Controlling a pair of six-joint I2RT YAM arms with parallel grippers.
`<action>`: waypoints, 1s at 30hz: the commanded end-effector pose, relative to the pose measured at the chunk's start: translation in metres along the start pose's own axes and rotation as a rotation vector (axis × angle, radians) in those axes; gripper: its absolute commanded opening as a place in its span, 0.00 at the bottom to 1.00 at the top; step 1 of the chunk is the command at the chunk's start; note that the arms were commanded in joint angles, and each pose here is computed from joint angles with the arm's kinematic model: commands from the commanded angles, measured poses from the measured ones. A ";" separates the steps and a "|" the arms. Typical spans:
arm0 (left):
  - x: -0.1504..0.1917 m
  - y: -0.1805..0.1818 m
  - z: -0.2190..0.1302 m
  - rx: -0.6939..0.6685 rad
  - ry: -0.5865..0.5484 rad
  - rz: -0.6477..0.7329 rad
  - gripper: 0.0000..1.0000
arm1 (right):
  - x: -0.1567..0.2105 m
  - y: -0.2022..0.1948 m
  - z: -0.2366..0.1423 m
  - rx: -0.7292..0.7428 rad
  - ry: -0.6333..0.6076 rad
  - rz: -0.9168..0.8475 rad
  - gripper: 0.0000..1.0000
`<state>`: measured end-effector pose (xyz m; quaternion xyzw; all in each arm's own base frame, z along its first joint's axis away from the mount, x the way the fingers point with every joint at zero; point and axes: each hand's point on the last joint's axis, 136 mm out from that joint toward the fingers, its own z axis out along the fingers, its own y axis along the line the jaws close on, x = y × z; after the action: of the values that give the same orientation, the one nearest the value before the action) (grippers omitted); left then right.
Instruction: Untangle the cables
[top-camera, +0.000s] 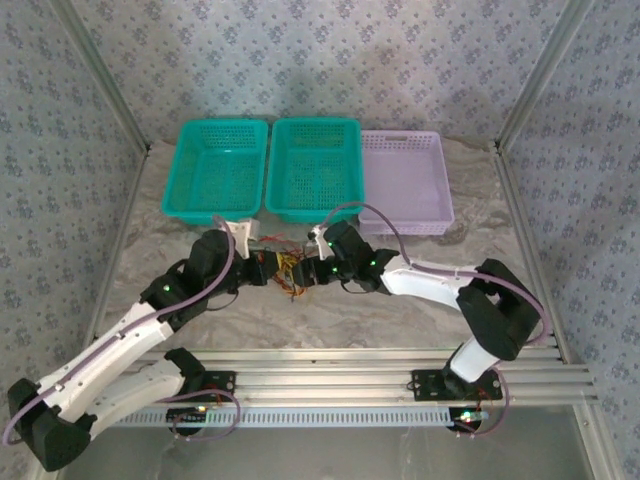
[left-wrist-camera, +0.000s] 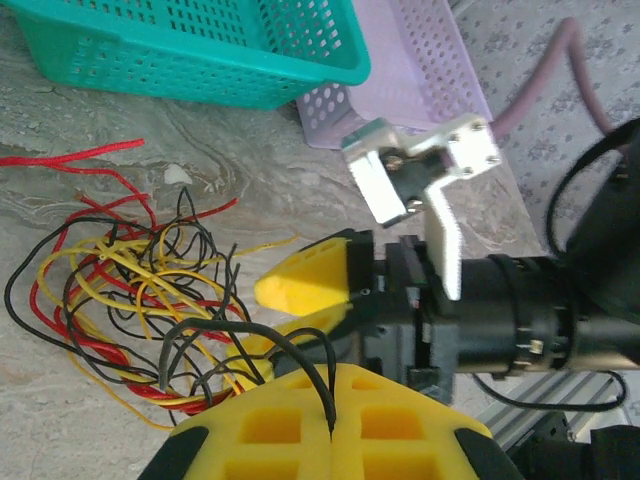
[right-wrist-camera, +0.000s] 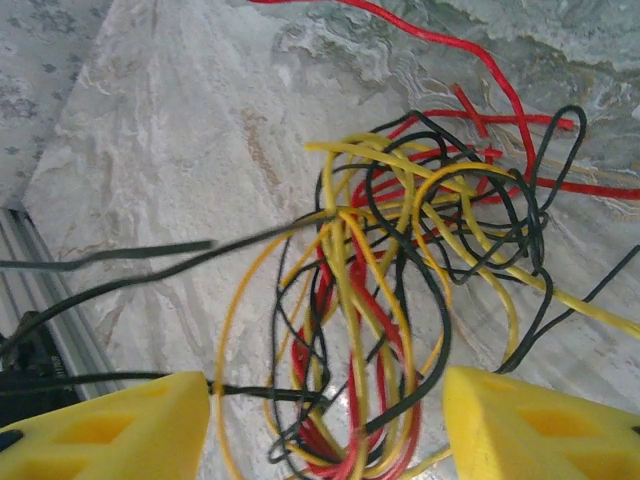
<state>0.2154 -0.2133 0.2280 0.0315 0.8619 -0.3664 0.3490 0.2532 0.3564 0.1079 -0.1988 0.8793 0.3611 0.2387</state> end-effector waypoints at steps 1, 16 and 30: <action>-0.013 -0.020 -0.013 0.094 -0.069 0.010 0.00 | -0.007 -0.005 0.006 0.010 -0.035 0.022 0.58; 0.004 -0.010 -0.010 0.113 -0.058 -0.013 0.00 | -0.004 0.010 0.032 -0.068 -0.017 0.016 0.39; -0.006 0.020 -0.054 -0.094 -0.118 0.057 0.00 | -0.008 -0.080 -0.078 0.195 -0.199 0.129 0.00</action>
<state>0.1961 -0.1825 0.2280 0.0210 0.8549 -0.3533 0.3793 0.2744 0.2855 0.1123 -0.1135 0.8848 0.3403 0.2975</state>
